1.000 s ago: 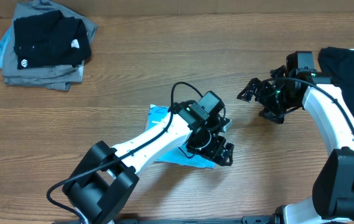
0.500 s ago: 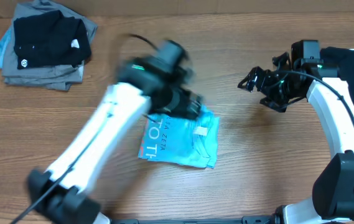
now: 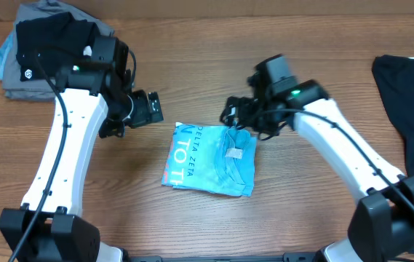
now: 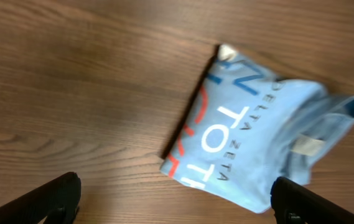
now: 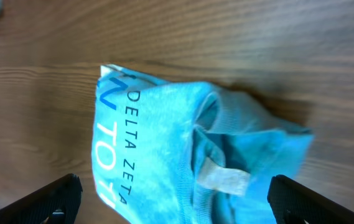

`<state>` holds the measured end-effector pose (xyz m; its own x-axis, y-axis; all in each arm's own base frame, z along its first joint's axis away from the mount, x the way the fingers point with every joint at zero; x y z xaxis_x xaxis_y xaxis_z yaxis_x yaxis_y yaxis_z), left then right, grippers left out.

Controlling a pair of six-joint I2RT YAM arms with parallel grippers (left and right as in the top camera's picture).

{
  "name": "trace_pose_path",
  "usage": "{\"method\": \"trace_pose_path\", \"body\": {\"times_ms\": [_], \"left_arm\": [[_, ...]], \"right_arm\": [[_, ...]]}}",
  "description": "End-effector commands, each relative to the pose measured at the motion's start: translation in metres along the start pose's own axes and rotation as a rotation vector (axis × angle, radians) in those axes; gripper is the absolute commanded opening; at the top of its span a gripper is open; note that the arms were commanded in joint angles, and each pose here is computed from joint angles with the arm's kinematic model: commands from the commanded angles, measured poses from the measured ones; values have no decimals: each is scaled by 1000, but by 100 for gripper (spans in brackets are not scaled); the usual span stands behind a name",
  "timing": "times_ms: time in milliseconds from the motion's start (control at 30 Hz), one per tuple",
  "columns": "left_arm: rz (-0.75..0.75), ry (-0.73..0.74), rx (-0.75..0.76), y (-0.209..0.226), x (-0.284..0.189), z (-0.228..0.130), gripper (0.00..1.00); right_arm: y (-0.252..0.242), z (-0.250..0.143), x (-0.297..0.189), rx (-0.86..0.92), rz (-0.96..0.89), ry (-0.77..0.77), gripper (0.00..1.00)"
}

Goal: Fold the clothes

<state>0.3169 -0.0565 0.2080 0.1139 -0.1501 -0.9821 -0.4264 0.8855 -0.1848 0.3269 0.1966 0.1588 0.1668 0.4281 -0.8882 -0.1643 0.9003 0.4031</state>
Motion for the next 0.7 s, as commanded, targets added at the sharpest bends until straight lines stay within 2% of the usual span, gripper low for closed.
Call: {"method": "trace_pose_path", "body": {"times_ms": [0, 200, 333, 467, 567, 667], "left_arm": [[50, 52, -14, 12, 25, -7, 100], [71, 85, -19, 21, 49, -15, 100], [76, 93, -21, 23, 55, -18, 100], [73, 89, -20, 23, 55, -17, 100], [73, 89, -19, 23, 55, -17, 100], [72, 87, -19, 23, 55, -16, 100]], "right_arm": [[-5, 4, 16, 122, -98, -8, 100], [-9, -3, 45, 205, -85, 77, 100], [-7, 1, 52, 230, -60, 74, 99], [-5, 7, 53, 238, -44, 49, 95], [-6, 9, 57, 240, -49, 43, 89], [-10, 7, 65, 268, -57, 57, 88]]}}
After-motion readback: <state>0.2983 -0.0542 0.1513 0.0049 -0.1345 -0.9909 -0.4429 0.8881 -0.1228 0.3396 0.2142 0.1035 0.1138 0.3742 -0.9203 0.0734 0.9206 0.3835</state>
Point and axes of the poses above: each gripper's point midway between its finger pads, its own x axis out along the fingers, its own y axis along the line the jaws close on, z = x × y, the point moved 4 cm from there along -x, back along the fingers, and after that the axes turned 11 degrees about -x, right-handed, at the moved point
